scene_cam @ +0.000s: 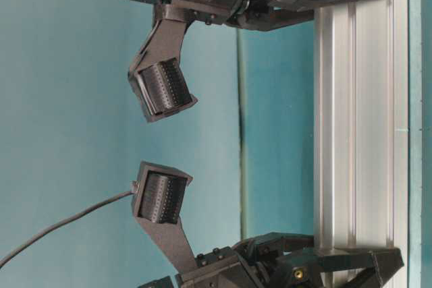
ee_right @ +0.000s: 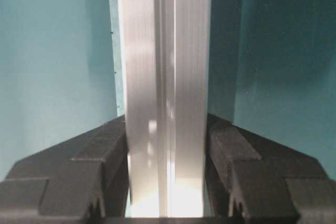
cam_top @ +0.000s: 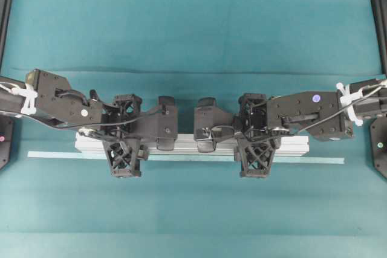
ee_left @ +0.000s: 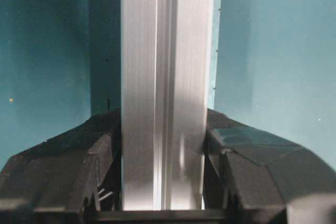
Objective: Lift the metal rail with both hands.
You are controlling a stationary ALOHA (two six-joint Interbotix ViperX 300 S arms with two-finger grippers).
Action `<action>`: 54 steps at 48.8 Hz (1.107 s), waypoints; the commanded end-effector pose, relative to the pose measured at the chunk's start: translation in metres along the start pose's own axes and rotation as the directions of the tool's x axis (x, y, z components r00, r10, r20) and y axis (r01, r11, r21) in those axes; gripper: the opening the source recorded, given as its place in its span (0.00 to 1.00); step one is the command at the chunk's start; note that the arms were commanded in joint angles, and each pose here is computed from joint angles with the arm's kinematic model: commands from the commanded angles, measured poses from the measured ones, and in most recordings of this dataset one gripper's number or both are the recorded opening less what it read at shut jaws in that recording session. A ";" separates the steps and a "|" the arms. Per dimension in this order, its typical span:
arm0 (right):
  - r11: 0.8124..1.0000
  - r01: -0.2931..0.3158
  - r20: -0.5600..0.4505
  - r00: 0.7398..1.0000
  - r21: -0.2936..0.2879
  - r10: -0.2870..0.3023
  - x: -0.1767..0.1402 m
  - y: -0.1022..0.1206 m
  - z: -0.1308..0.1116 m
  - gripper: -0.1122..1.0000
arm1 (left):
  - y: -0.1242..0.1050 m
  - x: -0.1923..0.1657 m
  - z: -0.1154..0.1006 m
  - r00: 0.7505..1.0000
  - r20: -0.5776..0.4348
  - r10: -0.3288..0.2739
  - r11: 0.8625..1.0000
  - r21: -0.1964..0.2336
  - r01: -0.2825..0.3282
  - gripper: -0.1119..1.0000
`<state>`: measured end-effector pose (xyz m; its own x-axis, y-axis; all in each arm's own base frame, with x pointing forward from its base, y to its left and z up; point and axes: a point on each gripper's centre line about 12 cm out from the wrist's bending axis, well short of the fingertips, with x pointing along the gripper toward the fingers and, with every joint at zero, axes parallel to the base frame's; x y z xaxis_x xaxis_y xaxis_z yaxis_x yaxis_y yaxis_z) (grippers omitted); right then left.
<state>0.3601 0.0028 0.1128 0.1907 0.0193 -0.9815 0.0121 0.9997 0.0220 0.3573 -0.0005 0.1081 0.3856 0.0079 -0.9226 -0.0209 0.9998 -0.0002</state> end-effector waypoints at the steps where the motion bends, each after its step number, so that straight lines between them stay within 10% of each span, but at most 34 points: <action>1: 1.000 -0.002 0.012 1.000 0.001 0.002 0.000 0.001 0.002 0.51 | 0.000 -0.004 0.005 1.000 0.028 0.000 1.000 0.001 0.000 0.43; 21: 1.000 -0.002 0.024 1.000 0.003 0.002 0.000 0.001 0.004 0.51 | 0.000 -0.003 0.004 1.000 0.020 0.000 1.000 -0.002 0.000 0.44; 26: 1.000 -0.010 0.018 1.000 0.007 0.010 0.000 0.002 0.003 0.54 | -0.001 -0.003 0.004 1.000 0.025 -0.001 1.000 -0.001 0.001 0.67; 33: 1.000 -0.010 0.009 1.000 0.001 0.010 0.002 0.003 -0.001 0.88 | -0.002 -0.004 0.005 0.999 0.037 -0.003 1.000 0.011 0.002 0.96; 54: 1.000 -0.008 0.060 0.998 0.010 0.007 -0.015 0.000 0.001 0.99 | -0.001 -0.012 0.001 1.000 0.026 -0.001 1.000 0.005 0.001 0.94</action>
<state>0.3558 0.0043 0.1161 0.2119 0.0279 -0.9769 0.0206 0.9992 0.0330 0.3516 -0.0022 0.1062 0.3786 0.0055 -0.9256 -0.0188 0.9998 -0.0017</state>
